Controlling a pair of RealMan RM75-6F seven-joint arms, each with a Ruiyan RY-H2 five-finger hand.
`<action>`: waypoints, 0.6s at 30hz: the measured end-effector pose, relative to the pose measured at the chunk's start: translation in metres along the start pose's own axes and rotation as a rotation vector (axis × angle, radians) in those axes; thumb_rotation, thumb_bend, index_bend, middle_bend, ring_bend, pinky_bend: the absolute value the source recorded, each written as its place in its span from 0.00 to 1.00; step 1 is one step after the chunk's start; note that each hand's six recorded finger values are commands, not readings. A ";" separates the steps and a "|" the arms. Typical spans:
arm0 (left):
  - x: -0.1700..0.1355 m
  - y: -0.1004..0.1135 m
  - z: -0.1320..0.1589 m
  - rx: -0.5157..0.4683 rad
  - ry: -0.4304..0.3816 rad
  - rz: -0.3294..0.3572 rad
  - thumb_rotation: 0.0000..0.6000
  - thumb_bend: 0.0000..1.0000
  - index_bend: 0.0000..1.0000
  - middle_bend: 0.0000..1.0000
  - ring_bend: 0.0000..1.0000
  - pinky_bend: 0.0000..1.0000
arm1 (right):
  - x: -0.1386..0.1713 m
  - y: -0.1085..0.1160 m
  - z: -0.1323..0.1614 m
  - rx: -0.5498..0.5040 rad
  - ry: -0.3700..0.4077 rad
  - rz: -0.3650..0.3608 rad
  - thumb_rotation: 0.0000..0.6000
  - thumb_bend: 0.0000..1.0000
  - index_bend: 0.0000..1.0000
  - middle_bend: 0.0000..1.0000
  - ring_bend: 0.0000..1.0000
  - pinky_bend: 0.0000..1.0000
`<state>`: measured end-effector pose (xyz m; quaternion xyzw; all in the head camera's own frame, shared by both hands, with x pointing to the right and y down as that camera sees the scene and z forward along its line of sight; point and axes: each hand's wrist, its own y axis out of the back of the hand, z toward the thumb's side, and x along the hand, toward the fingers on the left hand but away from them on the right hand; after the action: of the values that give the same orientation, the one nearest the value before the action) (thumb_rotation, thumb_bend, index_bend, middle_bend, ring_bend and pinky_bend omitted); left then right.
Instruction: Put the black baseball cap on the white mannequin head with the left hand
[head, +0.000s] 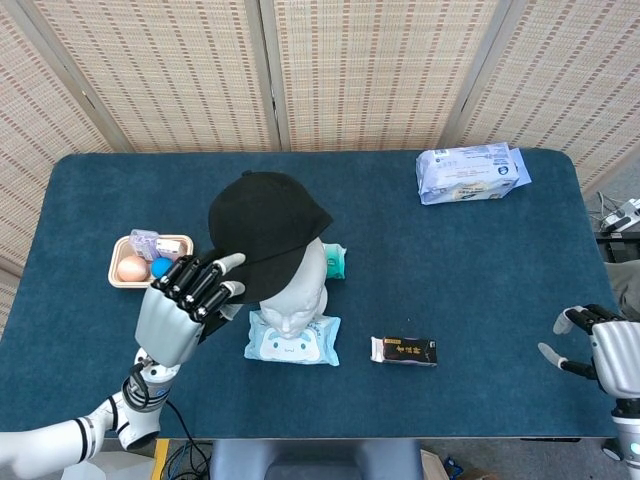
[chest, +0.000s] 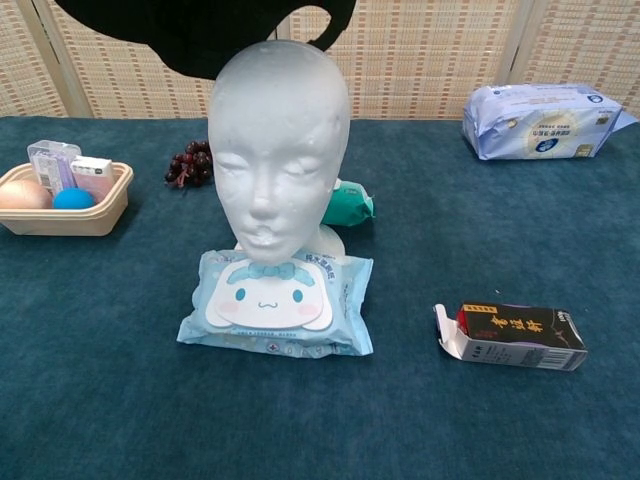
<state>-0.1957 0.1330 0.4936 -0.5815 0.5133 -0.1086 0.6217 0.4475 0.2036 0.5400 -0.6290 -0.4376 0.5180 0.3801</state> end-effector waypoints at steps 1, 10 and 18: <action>0.000 0.000 0.003 -0.004 -0.004 0.000 1.00 0.44 0.58 0.40 0.36 0.53 | 0.000 0.000 0.000 0.000 0.000 0.000 1.00 0.15 0.60 0.60 0.46 0.59; -0.002 -0.001 0.025 -0.045 -0.050 0.011 1.00 0.44 0.58 0.40 0.36 0.53 | 0.000 0.000 -0.001 -0.003 -0.001 0.001 1.00 0.15 0.60 0.60 0.46 0.59; -0.002 -0.008 0.044 -0.082 -0.108 0.013 1.00 0.44 0.58 0.40 0.36 0.53 | -0.001 0.000 -0.002 -0.003 -0.004 0.002 1.00 0.15 0.60 0.60 0.46 0.59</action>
<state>-0.1595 0.1591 0.4922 -0.6081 0.4869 -0.0520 0.6249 0.4491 0.2026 0.5403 -0.6291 -0.4386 0.5188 0.3778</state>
